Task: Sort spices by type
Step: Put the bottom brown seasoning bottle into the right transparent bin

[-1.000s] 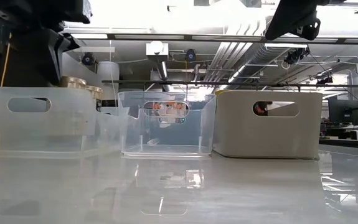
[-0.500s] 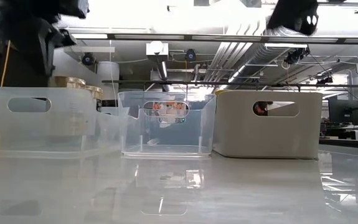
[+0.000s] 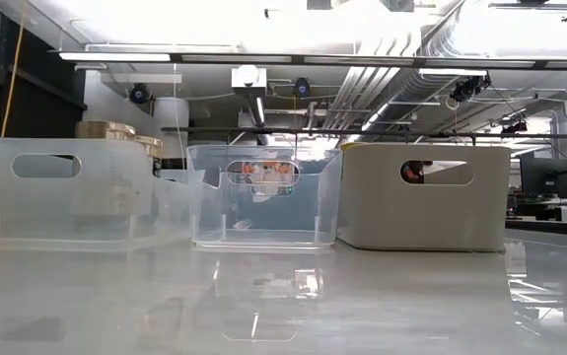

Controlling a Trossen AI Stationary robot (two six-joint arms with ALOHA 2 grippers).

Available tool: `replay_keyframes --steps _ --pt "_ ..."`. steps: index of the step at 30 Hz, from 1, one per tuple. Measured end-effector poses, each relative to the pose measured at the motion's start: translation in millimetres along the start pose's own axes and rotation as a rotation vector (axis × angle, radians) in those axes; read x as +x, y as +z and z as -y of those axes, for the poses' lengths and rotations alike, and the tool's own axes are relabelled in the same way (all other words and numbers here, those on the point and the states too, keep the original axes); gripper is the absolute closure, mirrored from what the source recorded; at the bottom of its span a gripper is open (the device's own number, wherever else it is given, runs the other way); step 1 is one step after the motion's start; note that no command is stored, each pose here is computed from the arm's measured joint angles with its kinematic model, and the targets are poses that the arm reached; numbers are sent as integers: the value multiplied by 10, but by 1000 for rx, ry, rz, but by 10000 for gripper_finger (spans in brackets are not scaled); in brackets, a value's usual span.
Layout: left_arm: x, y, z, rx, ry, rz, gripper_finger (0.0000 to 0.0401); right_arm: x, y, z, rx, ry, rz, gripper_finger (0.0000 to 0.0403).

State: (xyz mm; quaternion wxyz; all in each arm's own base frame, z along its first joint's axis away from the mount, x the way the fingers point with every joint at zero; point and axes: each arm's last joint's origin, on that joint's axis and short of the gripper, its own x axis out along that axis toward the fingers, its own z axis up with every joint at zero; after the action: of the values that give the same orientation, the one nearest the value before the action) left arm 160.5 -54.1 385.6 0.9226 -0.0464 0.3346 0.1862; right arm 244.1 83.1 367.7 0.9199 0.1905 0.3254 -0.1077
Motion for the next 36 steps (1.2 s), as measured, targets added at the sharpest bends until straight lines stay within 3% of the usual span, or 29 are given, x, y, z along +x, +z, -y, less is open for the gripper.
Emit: replay_keyframes --steps 4,8,11,15,20,25,36 --pt "-179 2 -166 -126 -22 137 401 76 -4 -12 100 73 -68 389" --pt "-222 -46 -242 -184 -22 184 401 231 -141 -145 178 162 -256 339" --pt "-181 -97 -245 -178 -3 182 401 314 -375 -337 188 210 -450 284" --pt "-91 -156 -208 -157 13 157 401 374 -807 -613 168 183 -695 210" --pt "4 -205 -158 -146 20 144 401 494 -1263 -931 146 154 -824 145" --pt "52 -231 -134 -147 17 145 401 739 -1541 -1030 139 65 -876 133" --pt "53 -235 -129 -144 -2 133 401 1088 -1782 -1016 87 -86 -829 133"
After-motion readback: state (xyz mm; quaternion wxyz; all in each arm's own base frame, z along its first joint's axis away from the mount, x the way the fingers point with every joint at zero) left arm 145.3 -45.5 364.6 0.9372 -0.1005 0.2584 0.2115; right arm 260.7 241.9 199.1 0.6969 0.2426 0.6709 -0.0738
